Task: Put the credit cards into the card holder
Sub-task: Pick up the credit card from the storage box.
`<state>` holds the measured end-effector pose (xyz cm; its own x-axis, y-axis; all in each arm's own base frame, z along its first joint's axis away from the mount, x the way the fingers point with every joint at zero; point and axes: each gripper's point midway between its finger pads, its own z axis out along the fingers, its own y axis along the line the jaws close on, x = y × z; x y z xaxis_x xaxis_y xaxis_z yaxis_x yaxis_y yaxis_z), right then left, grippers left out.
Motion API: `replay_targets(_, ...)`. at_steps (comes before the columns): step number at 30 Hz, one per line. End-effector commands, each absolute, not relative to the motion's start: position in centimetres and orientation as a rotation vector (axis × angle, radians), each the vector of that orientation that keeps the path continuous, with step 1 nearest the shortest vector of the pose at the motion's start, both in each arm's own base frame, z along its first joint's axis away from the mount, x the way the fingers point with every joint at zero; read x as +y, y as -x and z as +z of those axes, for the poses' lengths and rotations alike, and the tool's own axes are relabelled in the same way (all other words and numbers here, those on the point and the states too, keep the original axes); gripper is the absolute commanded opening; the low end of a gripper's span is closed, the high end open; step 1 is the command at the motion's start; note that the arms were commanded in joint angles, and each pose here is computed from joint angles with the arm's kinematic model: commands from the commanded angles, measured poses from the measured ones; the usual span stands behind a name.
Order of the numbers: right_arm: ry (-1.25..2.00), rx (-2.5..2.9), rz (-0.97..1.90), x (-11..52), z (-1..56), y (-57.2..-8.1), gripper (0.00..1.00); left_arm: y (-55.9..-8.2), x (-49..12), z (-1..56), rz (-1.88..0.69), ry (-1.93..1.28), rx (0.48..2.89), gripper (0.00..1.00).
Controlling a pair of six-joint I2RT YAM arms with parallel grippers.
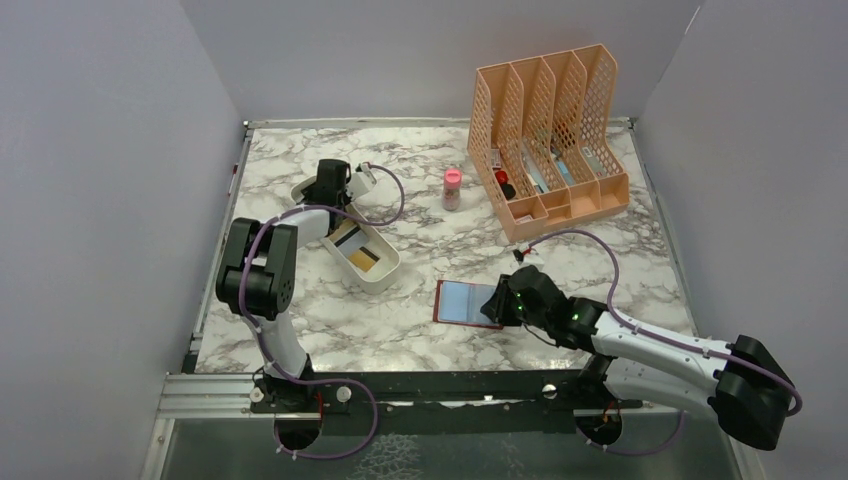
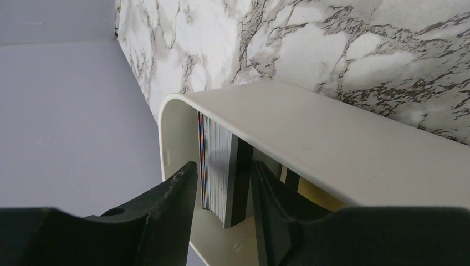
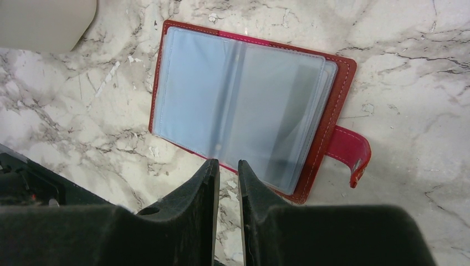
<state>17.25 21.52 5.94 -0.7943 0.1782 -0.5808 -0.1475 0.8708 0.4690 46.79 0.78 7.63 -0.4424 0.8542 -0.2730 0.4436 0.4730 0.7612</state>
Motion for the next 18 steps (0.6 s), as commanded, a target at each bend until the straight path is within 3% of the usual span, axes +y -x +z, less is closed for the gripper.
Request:
replay_targets(1, -0.014, 2.38, 0.665, 21.6, 6.0, -17.5, 0.24, -47.2, 0.3, 6.7, 0.771, -1.097, 2.076, 0.45)
replay_targets(9, -0.013, 2.371, 0.655, 21.6, 6.2, -17.8, 0.24, -47.6, 0.8, 6.3, 0.814, -1.095, 2.086, 0.43)
replay_targets(18, -0.008, 2.378, 0.657, 21.7, 6.0, -17.7, 0.24, -48.0, 1.3, 8.2, 0.874, -1.057, 2.044, 0.18)
